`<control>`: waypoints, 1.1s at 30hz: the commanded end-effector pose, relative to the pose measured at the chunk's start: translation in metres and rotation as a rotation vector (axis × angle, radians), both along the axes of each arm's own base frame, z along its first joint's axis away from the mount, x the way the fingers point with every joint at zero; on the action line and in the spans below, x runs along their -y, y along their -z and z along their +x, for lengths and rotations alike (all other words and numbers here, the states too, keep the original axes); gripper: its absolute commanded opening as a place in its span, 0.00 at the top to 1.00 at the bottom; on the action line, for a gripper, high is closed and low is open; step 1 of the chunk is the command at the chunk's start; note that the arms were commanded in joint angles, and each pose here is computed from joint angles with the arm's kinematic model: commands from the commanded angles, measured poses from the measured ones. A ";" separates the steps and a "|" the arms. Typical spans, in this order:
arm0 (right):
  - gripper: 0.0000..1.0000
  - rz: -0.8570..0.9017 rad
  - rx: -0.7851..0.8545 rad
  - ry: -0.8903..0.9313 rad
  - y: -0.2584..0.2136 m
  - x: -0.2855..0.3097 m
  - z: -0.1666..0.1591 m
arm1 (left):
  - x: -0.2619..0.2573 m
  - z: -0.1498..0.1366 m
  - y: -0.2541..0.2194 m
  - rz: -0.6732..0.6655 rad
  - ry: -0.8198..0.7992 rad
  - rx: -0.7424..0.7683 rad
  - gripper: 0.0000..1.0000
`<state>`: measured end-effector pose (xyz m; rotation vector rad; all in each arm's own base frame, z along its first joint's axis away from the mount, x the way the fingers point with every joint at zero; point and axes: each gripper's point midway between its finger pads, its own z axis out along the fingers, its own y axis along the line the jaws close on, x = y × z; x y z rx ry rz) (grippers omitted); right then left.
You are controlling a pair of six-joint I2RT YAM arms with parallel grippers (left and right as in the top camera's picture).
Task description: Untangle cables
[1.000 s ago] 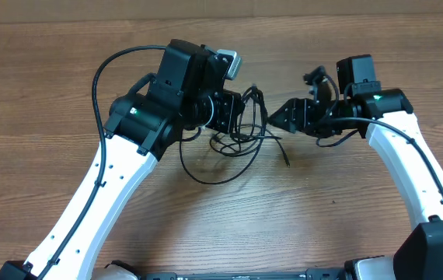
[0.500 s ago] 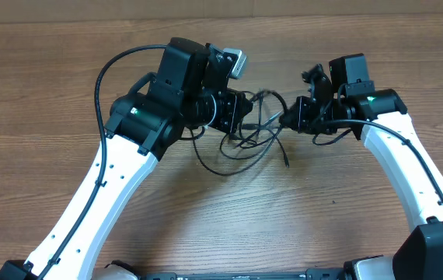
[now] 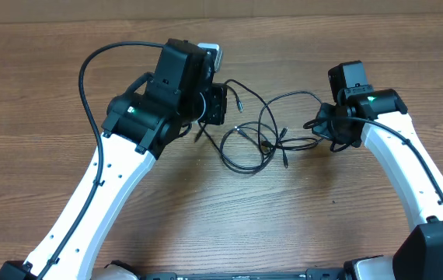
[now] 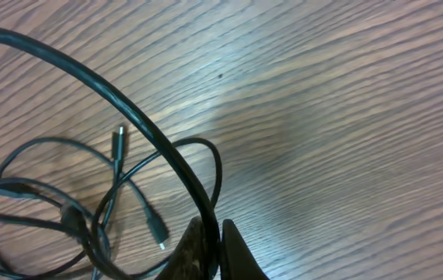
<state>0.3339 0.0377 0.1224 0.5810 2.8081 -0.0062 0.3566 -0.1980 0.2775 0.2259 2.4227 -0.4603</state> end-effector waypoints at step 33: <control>0.61 0.121 0.432 -0.270 -0.216 -0.028 0.029 | -0.269 0.024 -0.002 0.271 -0.952 -0.021 0.96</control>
